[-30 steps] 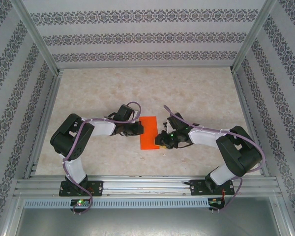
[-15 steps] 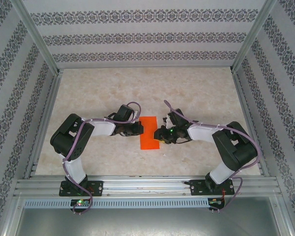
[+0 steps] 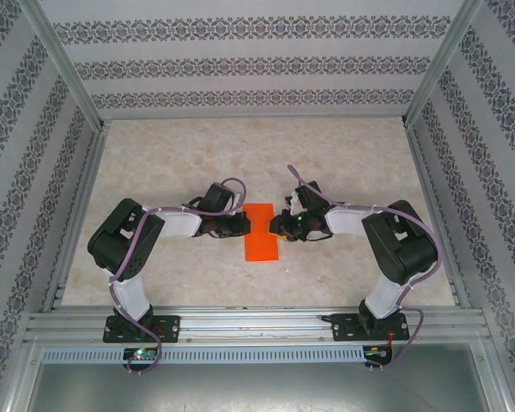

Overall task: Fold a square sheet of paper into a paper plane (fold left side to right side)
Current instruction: Fold the triangle a second time at the center of the table.

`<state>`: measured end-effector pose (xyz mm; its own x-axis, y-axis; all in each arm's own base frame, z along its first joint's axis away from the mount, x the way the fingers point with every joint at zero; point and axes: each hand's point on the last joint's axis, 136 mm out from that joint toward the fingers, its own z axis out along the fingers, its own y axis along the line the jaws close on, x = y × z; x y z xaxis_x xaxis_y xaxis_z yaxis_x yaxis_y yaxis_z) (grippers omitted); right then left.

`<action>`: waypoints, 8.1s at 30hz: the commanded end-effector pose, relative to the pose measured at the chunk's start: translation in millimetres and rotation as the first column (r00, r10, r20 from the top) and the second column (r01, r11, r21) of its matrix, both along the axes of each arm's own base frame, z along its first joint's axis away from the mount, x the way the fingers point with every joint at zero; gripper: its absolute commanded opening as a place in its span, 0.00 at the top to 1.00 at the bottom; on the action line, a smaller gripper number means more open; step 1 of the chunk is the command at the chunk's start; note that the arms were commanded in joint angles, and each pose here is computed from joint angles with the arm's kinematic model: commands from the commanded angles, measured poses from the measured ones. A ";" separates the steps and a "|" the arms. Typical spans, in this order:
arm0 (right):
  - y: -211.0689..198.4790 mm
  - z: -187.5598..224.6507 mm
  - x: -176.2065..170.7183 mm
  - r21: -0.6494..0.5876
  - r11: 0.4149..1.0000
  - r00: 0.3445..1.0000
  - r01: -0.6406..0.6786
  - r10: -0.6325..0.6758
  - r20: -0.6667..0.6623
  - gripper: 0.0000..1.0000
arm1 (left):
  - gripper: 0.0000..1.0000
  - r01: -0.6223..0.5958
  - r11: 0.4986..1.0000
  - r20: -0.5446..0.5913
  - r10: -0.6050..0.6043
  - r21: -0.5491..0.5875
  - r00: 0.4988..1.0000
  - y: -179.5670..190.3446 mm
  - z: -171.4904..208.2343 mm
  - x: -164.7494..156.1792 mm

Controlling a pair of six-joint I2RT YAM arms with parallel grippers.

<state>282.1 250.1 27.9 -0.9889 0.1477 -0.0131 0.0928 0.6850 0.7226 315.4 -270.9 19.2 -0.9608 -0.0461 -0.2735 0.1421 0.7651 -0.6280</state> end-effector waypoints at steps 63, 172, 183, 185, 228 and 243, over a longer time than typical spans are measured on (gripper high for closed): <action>0.8 23.9 3.6 0.103 0.993 0.997 0.048 -0.042 -0.062 1.00 | 0.87 0.191 0.651 0.355 -0.609 0.734 0.709 -63.6 40.8 -88.2; -25.4 -36.0 -100.7 -0.212 0.961 0.984 -0.178 0.172 -0.042 1.00 | 1.00 0.238 0.964 0.137 -0.253 0.115 0.958 -2.7 9.6 -33.8; -26.0 -36.2 -99.9 -0.212 0.961 0.985 -0.175 0.169 -0.043 1.00 | 1.00 0.263 0.961 0.120 -0.272 0.090 0.955 -5.6 5.3 -40.0; -26.0 -36.2 -99.7 -0.212 0.962 0.985 -0.174 0.169 -0.042 1.00 | 1.00 0.259 0.961 0.115 -0.269 0.099 0.956 -3.1 2.7 -41.2; 16.8 43.5 -53.3 0.030 0.993 0.978 -0.114 0.107 0.182 1.00 | 1.00 0.268 0.946 0.036 -0.279 0.183 0.960 9.4 -32.2 -52.4; 52.2 25.2 -26.8 0.035 0.994 0.979 -0.106 0.098 0.180 1.00 | 1.00 0.271 0.945 0.037 -0.282 0.185 0.959 8.1 -32.0 -52.7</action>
